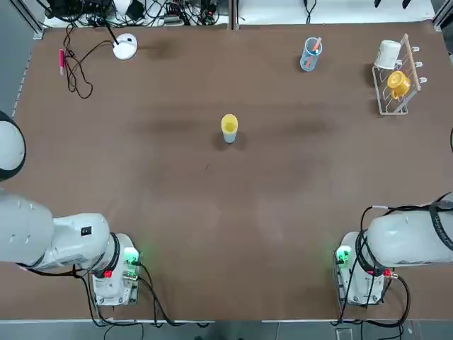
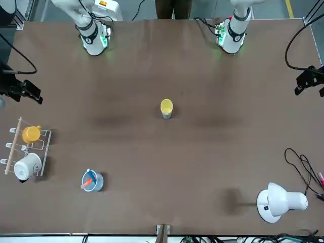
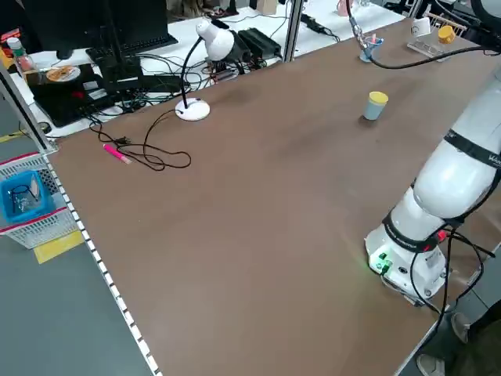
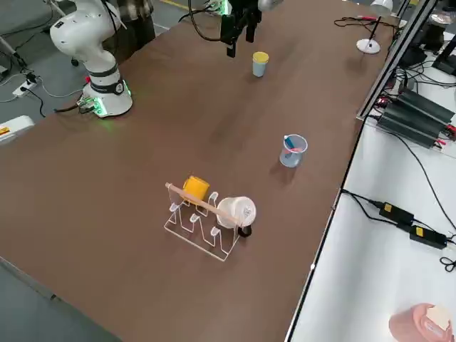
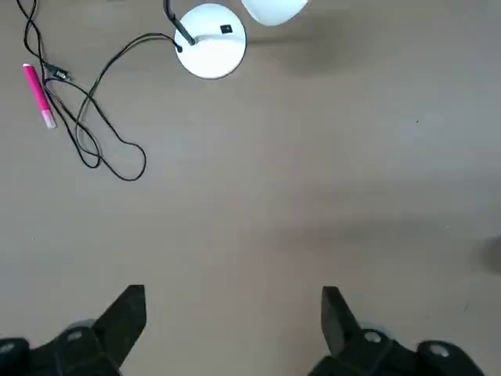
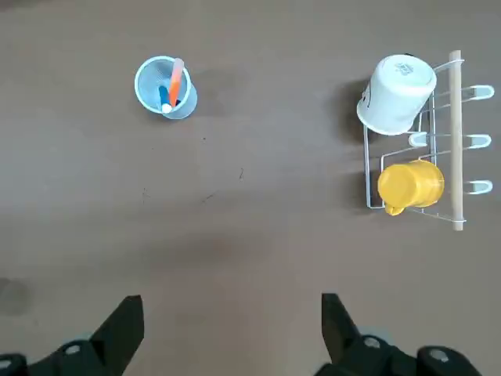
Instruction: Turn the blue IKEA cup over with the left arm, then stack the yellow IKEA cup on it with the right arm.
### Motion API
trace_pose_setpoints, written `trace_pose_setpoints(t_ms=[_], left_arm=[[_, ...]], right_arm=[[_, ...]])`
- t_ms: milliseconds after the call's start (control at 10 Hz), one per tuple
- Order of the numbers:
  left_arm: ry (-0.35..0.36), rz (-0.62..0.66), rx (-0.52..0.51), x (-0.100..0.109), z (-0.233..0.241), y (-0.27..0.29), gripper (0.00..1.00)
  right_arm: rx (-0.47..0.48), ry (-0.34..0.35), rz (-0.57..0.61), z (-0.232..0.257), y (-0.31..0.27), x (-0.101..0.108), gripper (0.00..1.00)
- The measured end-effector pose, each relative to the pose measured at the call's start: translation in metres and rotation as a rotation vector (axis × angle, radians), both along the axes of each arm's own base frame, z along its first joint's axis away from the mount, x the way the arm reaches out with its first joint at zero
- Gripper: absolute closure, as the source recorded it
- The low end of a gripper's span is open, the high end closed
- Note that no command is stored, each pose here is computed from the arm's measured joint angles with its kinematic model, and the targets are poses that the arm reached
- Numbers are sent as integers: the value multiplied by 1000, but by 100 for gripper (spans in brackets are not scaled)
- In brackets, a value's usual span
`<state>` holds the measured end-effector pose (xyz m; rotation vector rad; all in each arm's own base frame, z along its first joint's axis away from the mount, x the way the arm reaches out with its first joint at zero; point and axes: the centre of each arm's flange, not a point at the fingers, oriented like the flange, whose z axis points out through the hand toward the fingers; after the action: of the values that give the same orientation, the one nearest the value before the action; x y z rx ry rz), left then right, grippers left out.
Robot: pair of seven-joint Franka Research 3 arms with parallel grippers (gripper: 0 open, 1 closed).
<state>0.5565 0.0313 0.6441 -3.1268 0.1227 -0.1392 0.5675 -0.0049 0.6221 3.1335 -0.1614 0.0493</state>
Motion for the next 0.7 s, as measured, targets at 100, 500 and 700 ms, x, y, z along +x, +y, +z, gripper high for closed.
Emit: trace_pose_setpoints(t_ms=[100, 500, 700], left_arm=[[0, 0, 0, 0, 1, 0, 1], [56, 68, -22, -24, 28, 38, 1], [70, 82, -30, -28, 30, 41, 1]], right_arm=[[0, 0, 1, 0, 0, 0, 0], [0, -29, 4, 13, 3, 1, 0], [1, -44, -11, 22, 4, 0, 0]])
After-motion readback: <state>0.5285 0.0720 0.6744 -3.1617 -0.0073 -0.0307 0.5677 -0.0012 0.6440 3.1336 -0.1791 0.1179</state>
